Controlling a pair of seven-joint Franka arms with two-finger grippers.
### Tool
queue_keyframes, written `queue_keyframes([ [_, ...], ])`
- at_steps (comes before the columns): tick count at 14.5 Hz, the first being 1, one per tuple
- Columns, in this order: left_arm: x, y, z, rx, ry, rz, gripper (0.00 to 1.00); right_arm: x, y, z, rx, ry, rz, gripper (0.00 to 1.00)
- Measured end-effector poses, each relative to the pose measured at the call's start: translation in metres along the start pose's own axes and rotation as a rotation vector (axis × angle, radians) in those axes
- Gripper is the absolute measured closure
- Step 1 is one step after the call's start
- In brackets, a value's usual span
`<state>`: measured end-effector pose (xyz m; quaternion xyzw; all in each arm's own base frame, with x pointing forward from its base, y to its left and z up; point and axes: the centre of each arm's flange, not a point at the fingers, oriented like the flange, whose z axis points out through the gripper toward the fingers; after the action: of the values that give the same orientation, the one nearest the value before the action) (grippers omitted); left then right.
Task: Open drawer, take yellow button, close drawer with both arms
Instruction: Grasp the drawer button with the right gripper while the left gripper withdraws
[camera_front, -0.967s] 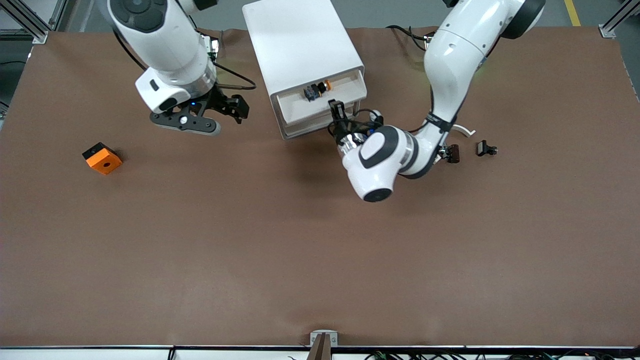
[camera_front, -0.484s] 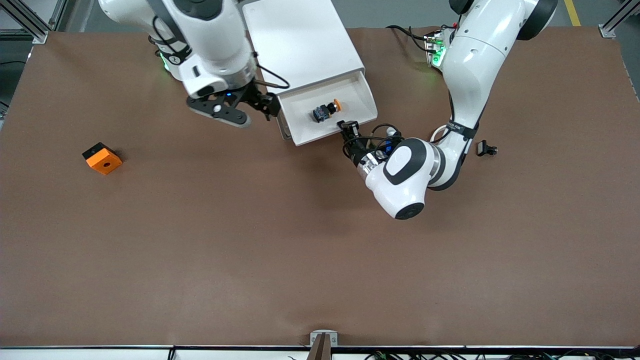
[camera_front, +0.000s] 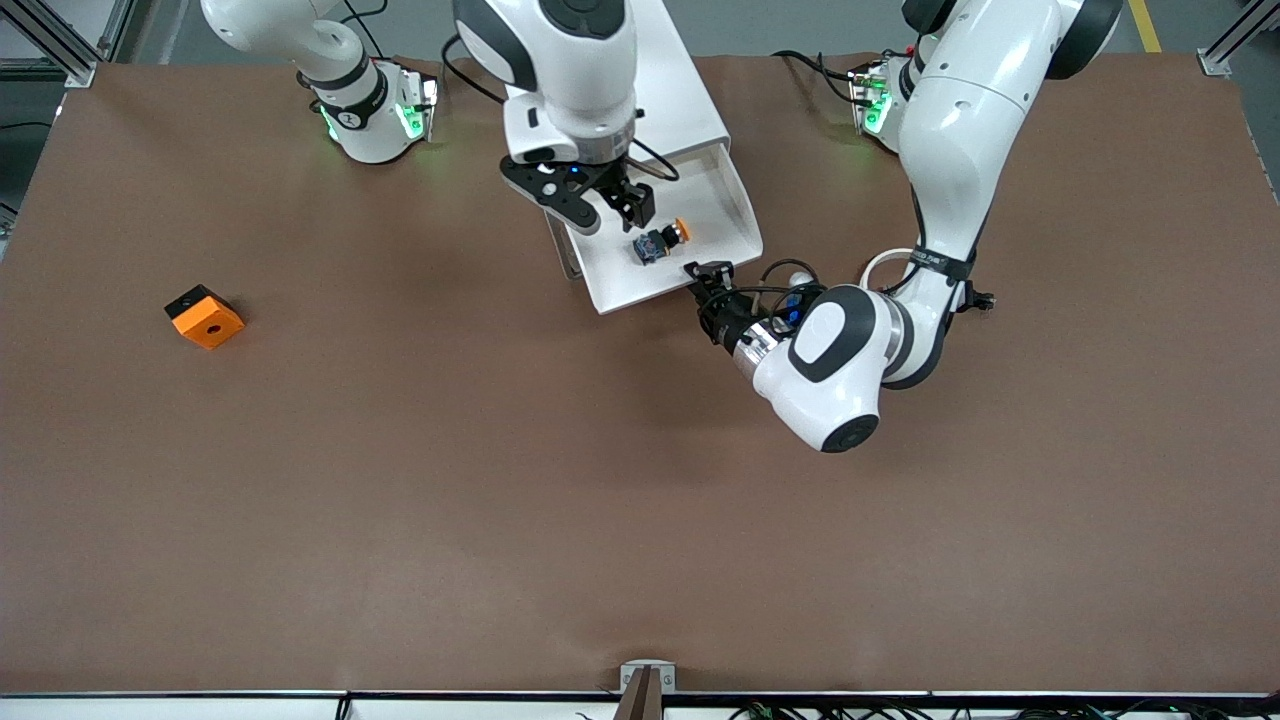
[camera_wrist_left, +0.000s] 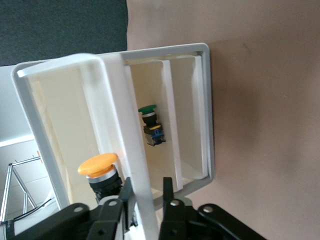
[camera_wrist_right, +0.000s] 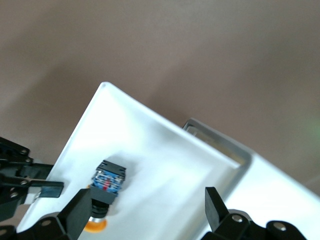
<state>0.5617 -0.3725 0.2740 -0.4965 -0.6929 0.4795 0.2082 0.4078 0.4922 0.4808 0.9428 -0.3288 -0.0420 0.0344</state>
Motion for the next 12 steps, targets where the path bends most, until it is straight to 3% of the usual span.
queue_keyframes([
  [7, 0.012, 0.008, -0.039, -0.078, -0.036, 0.046, 0.00, -0.009, -0.029, 0.031, 0.049, -0.002, 0.137, 0.00],
  [12, 0.035, 0.016, -0.088, -0.184, -0.043, 0.241, 0.00, 0.000, -0.034, 0.033, 0.074, 0.000, 0.192, 0.00],
])
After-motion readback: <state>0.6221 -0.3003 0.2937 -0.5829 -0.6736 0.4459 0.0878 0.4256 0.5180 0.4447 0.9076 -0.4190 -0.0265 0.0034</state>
